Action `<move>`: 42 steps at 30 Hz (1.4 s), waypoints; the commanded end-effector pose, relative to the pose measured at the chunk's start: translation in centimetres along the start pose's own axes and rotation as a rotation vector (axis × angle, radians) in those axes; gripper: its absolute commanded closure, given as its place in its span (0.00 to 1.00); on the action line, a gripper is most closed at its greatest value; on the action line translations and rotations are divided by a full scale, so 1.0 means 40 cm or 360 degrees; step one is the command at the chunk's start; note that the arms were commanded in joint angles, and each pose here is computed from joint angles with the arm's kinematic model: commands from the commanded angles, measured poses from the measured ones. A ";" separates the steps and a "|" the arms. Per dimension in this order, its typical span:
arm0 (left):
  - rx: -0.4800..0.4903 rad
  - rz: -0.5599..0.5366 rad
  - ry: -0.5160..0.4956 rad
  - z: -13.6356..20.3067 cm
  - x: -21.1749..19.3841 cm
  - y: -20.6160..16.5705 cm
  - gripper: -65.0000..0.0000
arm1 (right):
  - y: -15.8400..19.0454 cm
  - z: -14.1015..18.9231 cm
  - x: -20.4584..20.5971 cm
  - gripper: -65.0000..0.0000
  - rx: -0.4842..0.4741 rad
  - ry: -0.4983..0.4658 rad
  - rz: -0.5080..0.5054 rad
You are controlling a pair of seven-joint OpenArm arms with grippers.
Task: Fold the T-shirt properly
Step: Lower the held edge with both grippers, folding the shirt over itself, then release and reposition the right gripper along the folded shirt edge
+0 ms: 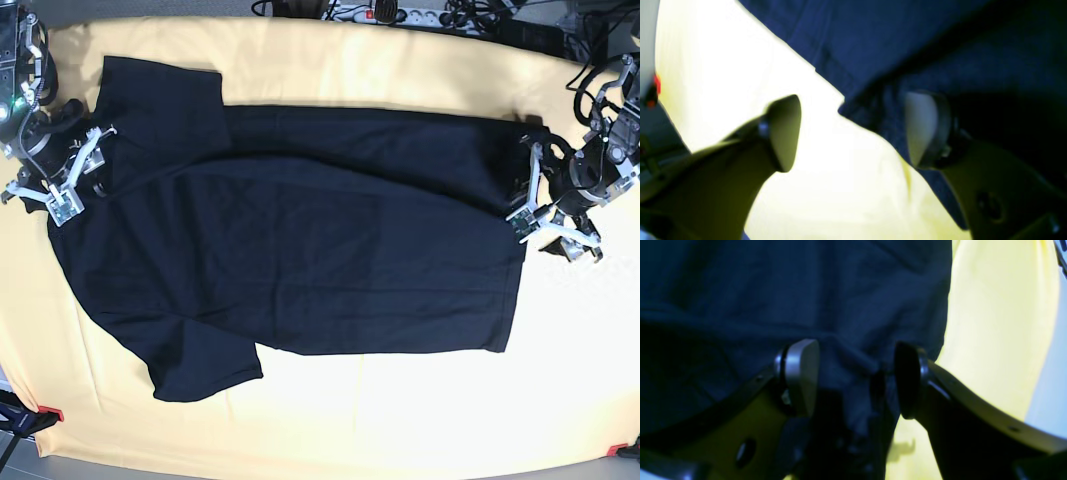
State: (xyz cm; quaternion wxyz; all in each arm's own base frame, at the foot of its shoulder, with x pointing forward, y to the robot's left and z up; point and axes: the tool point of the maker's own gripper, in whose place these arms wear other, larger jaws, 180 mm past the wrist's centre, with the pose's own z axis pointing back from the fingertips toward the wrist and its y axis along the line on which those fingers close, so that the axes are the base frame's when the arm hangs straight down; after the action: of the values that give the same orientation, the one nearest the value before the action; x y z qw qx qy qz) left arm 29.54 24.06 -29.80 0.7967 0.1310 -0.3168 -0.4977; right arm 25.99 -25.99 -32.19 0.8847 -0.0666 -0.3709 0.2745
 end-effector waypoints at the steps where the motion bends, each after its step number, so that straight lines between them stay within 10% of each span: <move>1: 0.0055 -0.0030 -0.0001 0.014 0.005 0.035 0.24 | -0.003 0.018 0.049 0.42 0.0026 -0.0088 0.0043; 10: 0.0013 -0.0066 0.0034 0.014 -0.006 0.022 0.24 | 0.203 0.105 0.083 0.43 0.0589 -0.0152 0.0171; 20: 0.0018 -0.0069 0.0034 0.014 -0.006 0.023 0.24 | 0.350 0.179 -0.048 0.43 0.0882 0.0038 0.0022; 42: 0.0017 -0.0068 0.0021 0.014 -0.002 0.023 0.24 | 0.356 0.139 -0.153 0.43 0.0809 0.0150 -0.0138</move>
State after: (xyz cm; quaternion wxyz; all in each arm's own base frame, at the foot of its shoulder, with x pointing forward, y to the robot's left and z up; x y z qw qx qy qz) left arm 29.03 24.18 -30.23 0.7953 0.1293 -0.2990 -0.5112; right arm 12.11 -17.71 -37.06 0.9037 0.1614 -0.2438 0.3129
